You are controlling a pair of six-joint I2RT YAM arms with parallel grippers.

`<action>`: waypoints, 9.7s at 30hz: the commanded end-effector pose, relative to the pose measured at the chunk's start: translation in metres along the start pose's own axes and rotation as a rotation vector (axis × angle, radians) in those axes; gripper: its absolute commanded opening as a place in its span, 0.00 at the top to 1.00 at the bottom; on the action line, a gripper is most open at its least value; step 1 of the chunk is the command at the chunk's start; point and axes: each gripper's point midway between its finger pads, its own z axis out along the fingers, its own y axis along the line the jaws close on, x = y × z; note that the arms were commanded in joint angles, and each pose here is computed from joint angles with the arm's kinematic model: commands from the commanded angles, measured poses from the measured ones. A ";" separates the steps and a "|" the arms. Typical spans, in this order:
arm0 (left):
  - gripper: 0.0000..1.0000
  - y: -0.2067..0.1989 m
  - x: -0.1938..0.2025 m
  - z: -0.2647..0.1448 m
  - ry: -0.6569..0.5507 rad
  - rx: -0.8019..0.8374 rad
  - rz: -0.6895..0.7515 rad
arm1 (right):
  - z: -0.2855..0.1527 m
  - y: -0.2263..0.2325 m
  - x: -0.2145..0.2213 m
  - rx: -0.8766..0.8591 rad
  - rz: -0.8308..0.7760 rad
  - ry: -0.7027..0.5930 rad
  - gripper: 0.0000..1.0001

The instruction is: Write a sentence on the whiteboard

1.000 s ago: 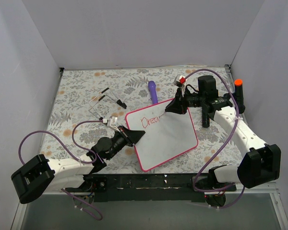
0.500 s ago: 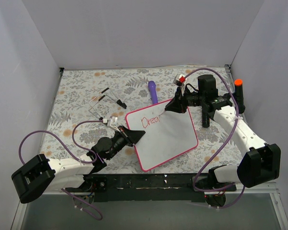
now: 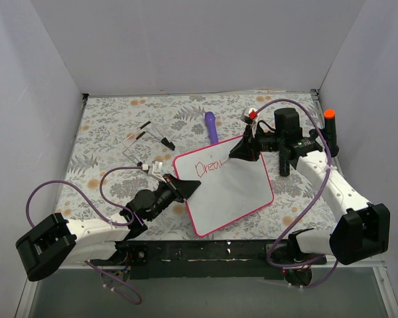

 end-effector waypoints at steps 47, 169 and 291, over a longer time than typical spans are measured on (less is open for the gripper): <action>1.00 -0.052 -0.038 -0.002 -0.131 0.184 -0.059 | -0.003 -0.008 -0.014 -0.004 -0.039 0.018 0.99; 1.00 -0.050 -0.041 -0.006 -0.141 0.195 -0.063 | -0.015 -0.025 0.016 0.076 0.065 0.067 0.99; 1.00 -0.043 -0.044 -0.023 -0.130 0.240 -0.095 | -0.065 0.021 -0.012 -0.037 -0.069 -0.142 0.99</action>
